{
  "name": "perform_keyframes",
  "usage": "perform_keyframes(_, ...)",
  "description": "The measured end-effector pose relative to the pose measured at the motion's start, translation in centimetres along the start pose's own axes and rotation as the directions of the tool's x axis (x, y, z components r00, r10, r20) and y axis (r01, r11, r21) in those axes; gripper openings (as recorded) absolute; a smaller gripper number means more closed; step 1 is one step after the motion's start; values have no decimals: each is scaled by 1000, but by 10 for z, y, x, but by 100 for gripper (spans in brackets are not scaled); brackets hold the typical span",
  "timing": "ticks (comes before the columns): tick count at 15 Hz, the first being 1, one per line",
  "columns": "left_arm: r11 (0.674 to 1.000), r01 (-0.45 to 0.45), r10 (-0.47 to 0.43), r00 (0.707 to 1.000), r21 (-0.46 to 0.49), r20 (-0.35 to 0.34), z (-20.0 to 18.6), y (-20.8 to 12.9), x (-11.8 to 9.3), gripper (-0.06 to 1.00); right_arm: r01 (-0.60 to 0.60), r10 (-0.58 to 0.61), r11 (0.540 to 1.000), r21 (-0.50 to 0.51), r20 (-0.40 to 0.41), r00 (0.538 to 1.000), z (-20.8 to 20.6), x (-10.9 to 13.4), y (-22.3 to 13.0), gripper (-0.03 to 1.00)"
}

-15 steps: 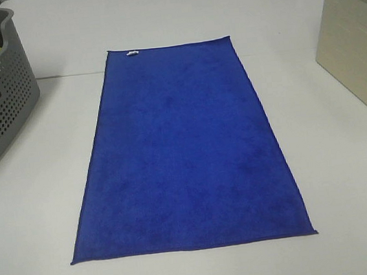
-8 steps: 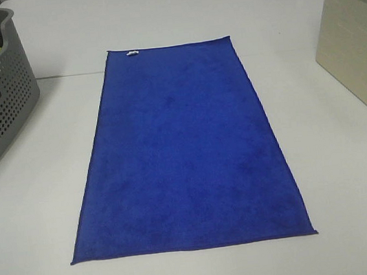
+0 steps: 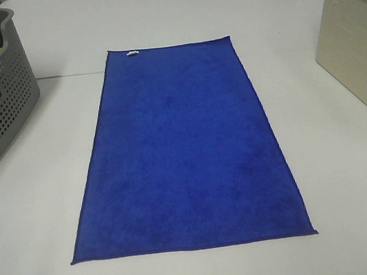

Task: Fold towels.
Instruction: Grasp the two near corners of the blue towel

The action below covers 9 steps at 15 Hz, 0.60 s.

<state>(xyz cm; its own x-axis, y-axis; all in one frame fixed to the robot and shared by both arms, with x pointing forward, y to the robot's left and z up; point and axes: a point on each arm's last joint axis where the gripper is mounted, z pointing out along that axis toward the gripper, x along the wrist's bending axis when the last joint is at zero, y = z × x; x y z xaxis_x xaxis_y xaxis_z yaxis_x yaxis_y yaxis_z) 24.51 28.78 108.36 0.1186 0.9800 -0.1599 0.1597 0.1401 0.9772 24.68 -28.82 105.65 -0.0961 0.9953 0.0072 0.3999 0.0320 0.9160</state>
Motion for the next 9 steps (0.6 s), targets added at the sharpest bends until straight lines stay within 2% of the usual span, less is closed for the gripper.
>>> perform_keyframes(2, 991, 128, -129, 991, 24, 29, 30, -5, 2, 75, -28, 28, 1000, 1, 10, 1000, 18, -4, 16, 76)
perform_keyframes(3, 974, 214, -217, 976, 73, 29, 49, -13, 5, 75, -47, 46, 999, 18, 5, 999, 28, -5, 22, 75)
perform_keyframes(4, 943, 300, -304, 953, 141, 7, 68, -23, 7, 75, -92, 93, 994, 54, -14, 996, 47, -6, 31, 73)
perform_keyframes(5, 904, 372, -375, 926, 209, -27, 84, -31, 10, 75, -118, 121, 988, 102, -18, 993, 63, -7, 34, 68)
perform_keyframes(6, 839, 448, -443, 892, 308, -90, 106, -40, 13, 75, -137, 142, 977, 163, -16, 990, 77, -8, 36, 66)
perform_keyframes(7, 795, 475, -458, 878, 378, -139, 121, -48, 15, 75, -153, 161, 958, 244, -12, 987, 94, -9, 38, 65)
perform_keyframes(8, 769, 486, -464, 871, 414, -161, 128, -53, 16, 75, -159, 168, 947, 278, -10, 986, 100, -10, 39, 65)
perform_keyframes(9, 723, 494, -463, 865, 483, -192, 140, -61, 17, 75, -169, 183, 914, 370, -4, 983, 117, -11, 40, 65)
